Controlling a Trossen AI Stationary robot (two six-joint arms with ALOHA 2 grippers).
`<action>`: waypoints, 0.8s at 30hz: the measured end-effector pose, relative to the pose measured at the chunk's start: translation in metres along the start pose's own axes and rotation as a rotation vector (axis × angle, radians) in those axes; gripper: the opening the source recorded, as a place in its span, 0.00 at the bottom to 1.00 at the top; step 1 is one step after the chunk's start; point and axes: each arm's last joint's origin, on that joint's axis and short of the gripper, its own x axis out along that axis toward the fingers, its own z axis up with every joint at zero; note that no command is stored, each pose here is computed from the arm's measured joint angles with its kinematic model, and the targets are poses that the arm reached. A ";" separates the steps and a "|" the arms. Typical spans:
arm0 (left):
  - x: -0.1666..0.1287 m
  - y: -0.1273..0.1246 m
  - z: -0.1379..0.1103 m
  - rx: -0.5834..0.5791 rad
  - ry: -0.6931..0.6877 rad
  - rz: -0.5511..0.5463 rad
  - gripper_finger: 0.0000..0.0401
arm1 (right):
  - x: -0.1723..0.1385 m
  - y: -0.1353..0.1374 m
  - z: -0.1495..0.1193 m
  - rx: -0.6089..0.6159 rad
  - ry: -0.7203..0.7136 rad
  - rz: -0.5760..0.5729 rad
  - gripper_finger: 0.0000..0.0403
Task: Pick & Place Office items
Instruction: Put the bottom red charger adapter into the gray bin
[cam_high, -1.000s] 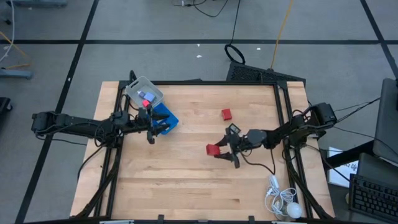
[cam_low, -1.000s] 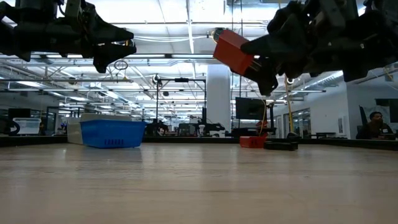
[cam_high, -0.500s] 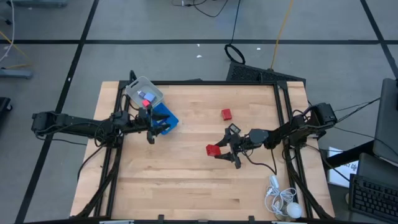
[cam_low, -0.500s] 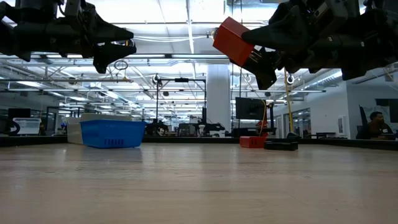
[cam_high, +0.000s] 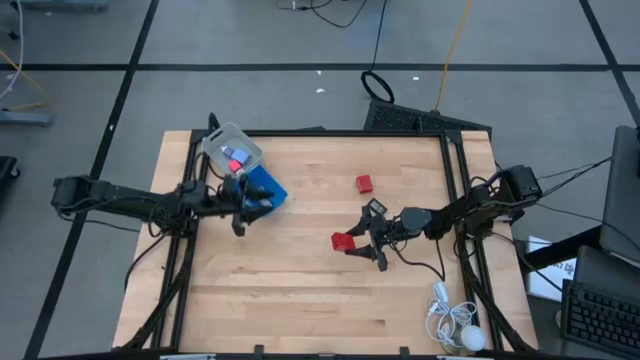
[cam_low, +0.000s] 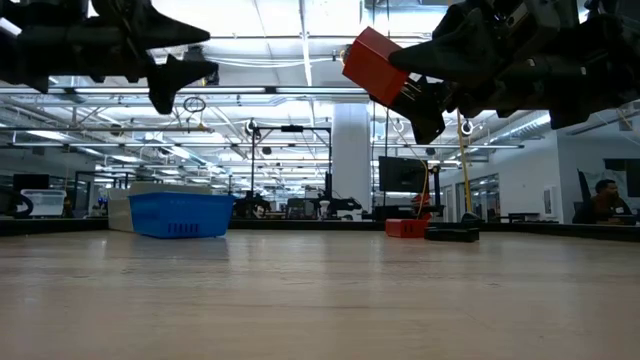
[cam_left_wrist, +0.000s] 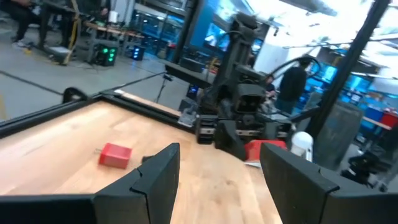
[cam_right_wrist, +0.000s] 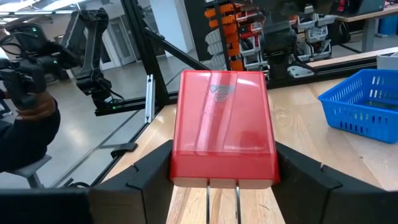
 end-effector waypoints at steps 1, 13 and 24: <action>0.000 -0.002 0.000 0.009 0.000 -0.011 0.56 | 0.000 0.000 0.000 0.000 0.000 0.000 0.54; 0.037 -0.021 -0.013 0.048 0.151 -0.046 0.56 | 0.000 0.000 0.000 0.000 0.000 -0.002 0.54; 0.104 -0.013 -0.022 -0.034 0.239 0.061 0.56 | 0.000 -0.001 0.000 -0.064 -0.003 -0.022 0.53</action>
